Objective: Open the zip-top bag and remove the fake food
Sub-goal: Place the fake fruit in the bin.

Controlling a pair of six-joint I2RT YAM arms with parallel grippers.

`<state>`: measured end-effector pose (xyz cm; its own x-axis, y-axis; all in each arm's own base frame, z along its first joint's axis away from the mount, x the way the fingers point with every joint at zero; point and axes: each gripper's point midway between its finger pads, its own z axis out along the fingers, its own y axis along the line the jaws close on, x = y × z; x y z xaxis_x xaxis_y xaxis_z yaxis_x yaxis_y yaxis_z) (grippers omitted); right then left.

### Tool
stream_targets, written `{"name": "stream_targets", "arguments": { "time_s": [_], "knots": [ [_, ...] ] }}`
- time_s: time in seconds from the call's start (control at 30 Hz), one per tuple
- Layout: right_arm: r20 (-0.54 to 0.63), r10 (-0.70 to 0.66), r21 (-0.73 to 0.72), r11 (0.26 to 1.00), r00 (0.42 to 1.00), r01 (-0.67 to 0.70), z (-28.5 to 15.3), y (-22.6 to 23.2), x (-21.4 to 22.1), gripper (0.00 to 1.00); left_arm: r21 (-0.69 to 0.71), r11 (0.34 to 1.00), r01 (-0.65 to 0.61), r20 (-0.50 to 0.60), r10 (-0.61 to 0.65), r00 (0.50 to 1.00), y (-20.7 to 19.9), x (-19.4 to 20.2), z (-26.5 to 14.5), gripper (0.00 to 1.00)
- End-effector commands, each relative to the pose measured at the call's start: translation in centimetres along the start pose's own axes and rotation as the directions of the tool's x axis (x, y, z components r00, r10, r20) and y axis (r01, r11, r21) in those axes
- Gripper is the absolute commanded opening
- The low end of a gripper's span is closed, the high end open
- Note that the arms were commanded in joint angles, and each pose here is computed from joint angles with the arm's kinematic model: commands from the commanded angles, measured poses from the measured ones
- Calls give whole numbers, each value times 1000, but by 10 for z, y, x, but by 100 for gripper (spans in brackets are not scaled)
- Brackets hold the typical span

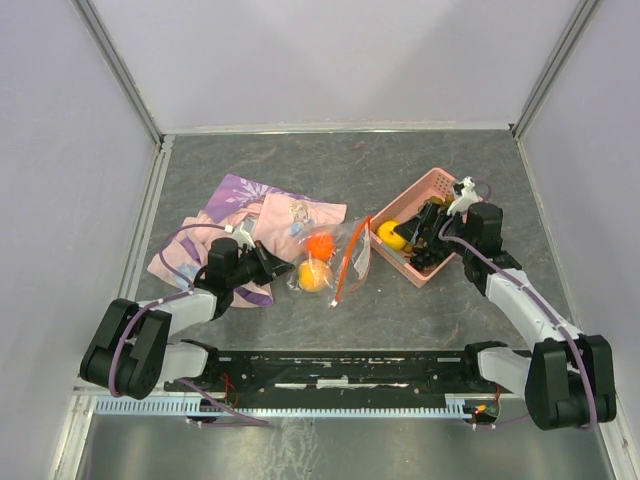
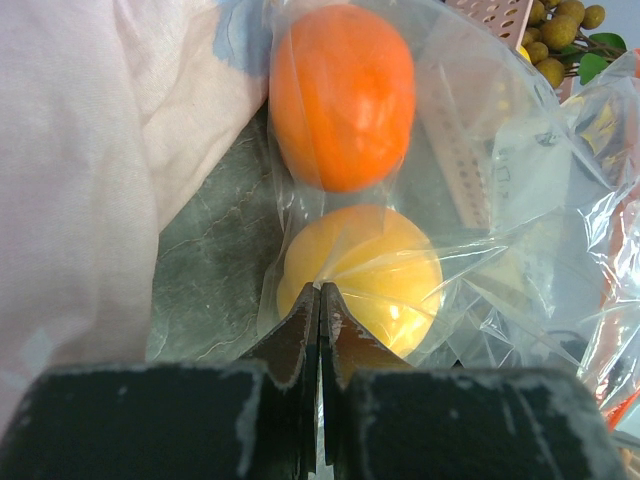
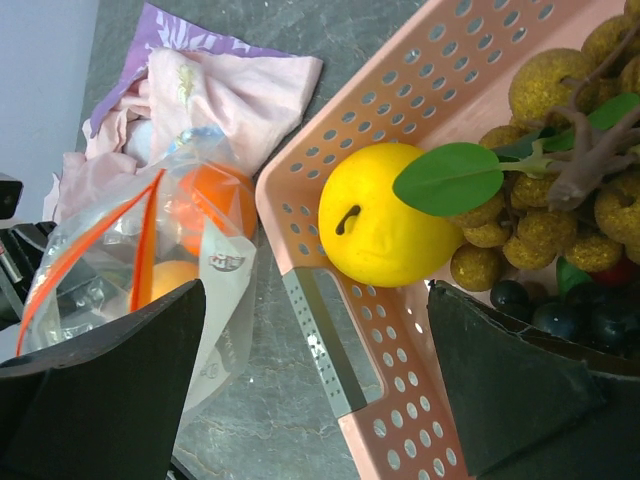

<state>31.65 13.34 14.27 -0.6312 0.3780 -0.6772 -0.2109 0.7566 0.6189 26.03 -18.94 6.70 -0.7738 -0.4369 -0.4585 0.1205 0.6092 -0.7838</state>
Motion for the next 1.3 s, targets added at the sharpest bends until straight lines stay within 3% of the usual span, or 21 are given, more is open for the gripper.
{"name": "stream_targets", "arguments": {
  "time_s": [0.0,0.27,0.63,0.9,1.27],
  "knots": [
    [76,-74,-52,996,994,78,-11,21,-25,99,29,998,-48,12,48,999,-4,-4,0,3],
    [121,-112,-162,978,986,131,-21,46,-31,99,36,998,-45,6,45,999,-5,-4,0,3],
    [222,-161,-426,871,962,244,-35,109,-24,99,45,998,-44,-3,44,999,-7,-4,2,3],
    [146,-273,-500,809,951,309,-30,136,5,100,47,998,-45,-4,45,999,-8,-4,3,3],
    [-15,-387,-589,748,922,305,-23,151,44,78,53,998,-43,-12,44,999,-8,-2,3,3]
  ]
}}
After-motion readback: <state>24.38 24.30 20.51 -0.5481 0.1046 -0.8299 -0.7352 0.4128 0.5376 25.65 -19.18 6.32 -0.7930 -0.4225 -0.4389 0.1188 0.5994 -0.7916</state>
